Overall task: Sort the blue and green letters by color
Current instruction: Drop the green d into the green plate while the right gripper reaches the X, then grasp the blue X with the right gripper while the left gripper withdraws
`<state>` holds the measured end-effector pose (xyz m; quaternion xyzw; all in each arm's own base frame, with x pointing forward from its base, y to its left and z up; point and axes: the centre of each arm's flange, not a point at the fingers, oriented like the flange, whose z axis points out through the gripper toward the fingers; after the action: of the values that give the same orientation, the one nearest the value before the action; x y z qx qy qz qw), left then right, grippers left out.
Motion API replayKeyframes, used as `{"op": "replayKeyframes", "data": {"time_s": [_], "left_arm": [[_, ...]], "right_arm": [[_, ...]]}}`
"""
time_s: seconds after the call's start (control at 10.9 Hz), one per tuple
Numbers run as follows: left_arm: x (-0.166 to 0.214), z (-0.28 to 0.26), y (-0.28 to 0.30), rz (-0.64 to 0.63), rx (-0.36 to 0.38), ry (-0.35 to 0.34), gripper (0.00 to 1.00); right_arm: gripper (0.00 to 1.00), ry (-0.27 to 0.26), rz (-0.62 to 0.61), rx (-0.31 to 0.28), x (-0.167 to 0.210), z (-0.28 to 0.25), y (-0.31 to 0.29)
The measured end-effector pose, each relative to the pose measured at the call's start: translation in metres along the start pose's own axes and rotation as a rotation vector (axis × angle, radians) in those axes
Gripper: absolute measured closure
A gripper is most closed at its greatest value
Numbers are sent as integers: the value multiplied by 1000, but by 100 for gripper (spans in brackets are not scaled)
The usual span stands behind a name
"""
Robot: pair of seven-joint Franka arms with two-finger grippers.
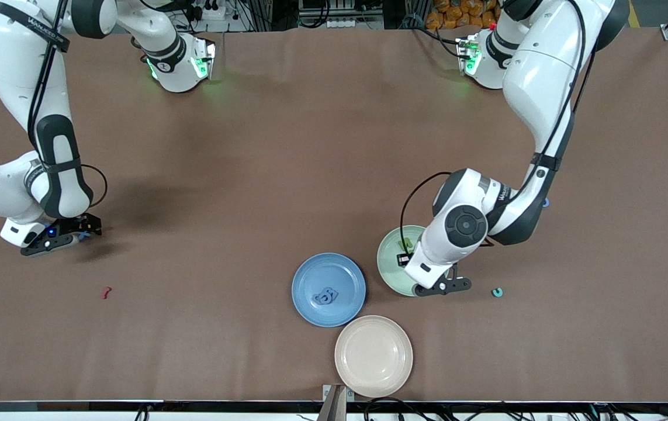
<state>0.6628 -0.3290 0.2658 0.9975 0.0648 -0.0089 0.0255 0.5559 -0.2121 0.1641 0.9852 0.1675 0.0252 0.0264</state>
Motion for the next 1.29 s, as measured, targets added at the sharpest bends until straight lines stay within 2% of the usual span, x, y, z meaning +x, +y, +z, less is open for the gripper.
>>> {"op": "replayKeyframes", "data": {"time_s": [0.09,0.46,0.55,1.01,1.29], "left_arm": [[-3,1,4,5,1,-1,60],[1,1,-3,2,7,1,7],[6,2,-11,13,16,6,0],[43,1,-74,99,53,21,0],[63,-31,-112,140,48,52,0]], "right_arm": [[0,0,-7,0,-1,0,2],[0,-8,-31,9,-14,2,13],[0,-13,-31,14,-17,3,14],[0,-19,-43,34,-18,4,12],[0,-33,-44,158,-2,-5,10]]}}
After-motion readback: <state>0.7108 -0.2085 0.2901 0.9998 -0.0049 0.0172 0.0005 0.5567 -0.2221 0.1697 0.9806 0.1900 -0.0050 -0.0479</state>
